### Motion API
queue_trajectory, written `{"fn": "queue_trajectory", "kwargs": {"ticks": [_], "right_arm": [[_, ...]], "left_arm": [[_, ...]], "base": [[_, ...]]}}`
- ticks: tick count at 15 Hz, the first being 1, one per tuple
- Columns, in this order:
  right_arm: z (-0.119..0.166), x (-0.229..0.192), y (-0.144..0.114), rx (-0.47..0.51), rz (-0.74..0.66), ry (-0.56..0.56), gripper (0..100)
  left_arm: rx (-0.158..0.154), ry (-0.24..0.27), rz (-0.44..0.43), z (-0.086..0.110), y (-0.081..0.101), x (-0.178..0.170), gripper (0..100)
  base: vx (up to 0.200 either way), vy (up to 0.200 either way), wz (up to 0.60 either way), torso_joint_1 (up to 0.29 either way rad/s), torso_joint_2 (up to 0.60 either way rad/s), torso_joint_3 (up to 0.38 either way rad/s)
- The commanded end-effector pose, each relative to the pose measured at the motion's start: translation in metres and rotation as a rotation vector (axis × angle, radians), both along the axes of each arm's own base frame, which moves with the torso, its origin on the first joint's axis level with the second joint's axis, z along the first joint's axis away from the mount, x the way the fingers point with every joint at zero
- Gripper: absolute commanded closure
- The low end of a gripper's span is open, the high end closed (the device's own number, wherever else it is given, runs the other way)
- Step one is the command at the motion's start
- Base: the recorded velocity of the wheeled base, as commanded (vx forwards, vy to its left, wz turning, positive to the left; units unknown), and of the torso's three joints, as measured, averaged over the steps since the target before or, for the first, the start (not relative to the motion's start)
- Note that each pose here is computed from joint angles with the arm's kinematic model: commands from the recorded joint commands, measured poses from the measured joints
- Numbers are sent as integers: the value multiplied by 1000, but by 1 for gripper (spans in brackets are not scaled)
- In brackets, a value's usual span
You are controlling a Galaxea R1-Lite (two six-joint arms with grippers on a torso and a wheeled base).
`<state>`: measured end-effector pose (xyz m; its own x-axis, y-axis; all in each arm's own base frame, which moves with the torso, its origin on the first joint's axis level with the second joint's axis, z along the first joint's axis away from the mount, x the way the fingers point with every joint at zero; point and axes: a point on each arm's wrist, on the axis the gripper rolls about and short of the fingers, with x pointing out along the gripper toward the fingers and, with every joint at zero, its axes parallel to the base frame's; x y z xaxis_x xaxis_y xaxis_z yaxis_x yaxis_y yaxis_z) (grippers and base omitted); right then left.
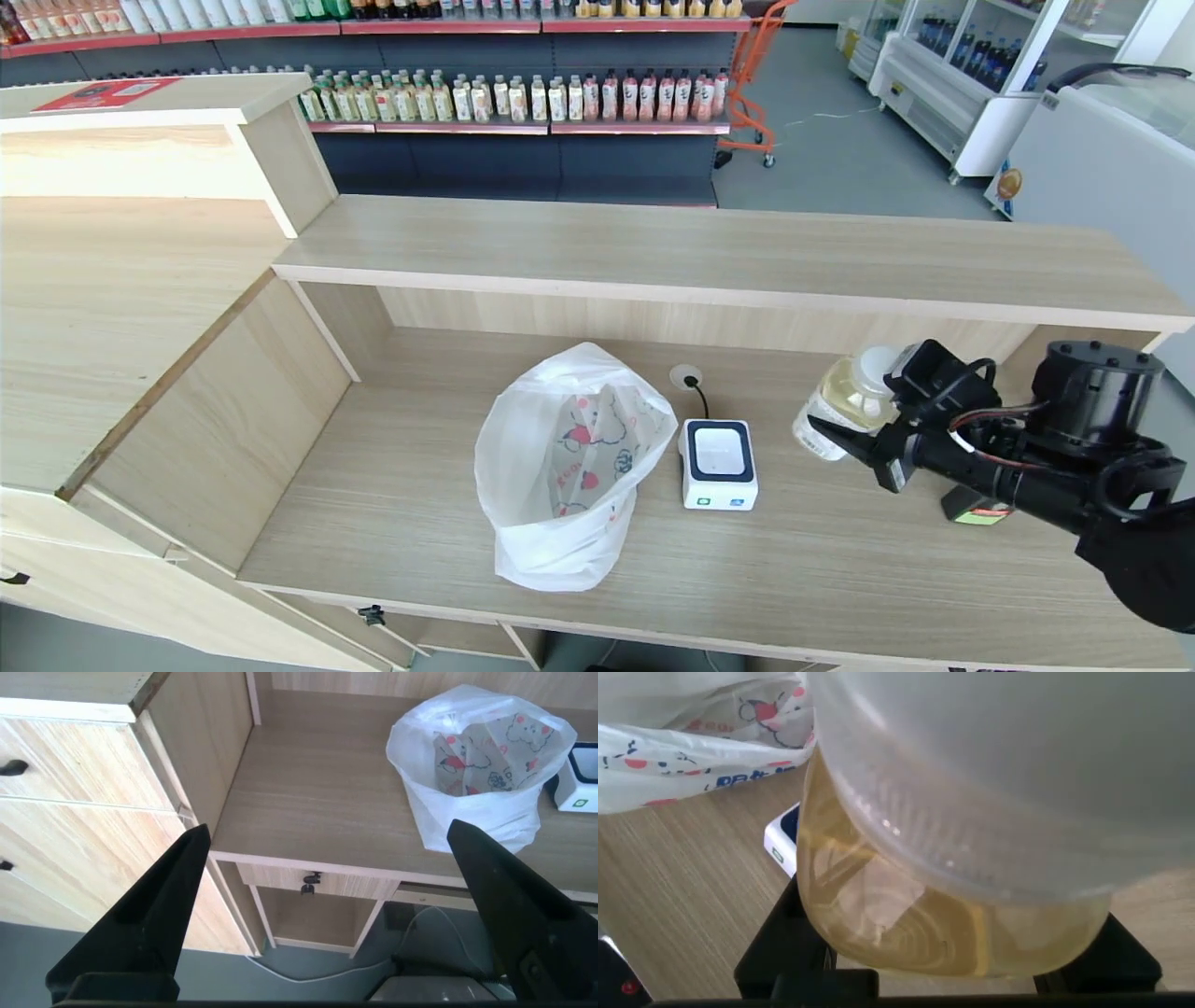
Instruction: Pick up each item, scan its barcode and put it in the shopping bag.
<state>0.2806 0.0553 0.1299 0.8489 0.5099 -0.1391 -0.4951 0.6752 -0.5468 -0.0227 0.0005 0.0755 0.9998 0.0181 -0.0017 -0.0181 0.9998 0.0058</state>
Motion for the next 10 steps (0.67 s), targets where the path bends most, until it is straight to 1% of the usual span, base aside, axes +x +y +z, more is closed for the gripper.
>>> {"fn": "queue_trajectory", "kwargs": {"ticks": [1, 4, 5, 6, 9, 10], "right_arm": [[-32, 19, 1, -19, 0, 67, 100], [-44, 25, 7, -59, 70, 68, 100], [-51, 33, 9, -96, 132, 40, 100], [-52, 39, 11, -110, 169, 14, 100], [-54, 63, 18, -152, 215, -66, 100], [-55, 65, 19, -152, 226, -70, 100]], "left_arm": [[0, -2, 0, 0, 0, 0, 0], [0, 0, 0, 0, 0, 0, 0], [0, 0, 0, 0, 0, 0, 0], [0, 0, 0, 0, 0, 0, 0], [0, 0, 0, 0, 0, 0, 0], [0, 0, 0, 0, 0, 0, 0]], "base": [[0, 0, 0, 0, 0, 0], [0, 0, 0, 0, 0, 0], [0, 0, 0, 0, 0, 0], [0, 0, 0, 0, 0, 0], [0, 0, 0, 0, 0, 0], [0, 0, 0, 0, 0, 0]]}}
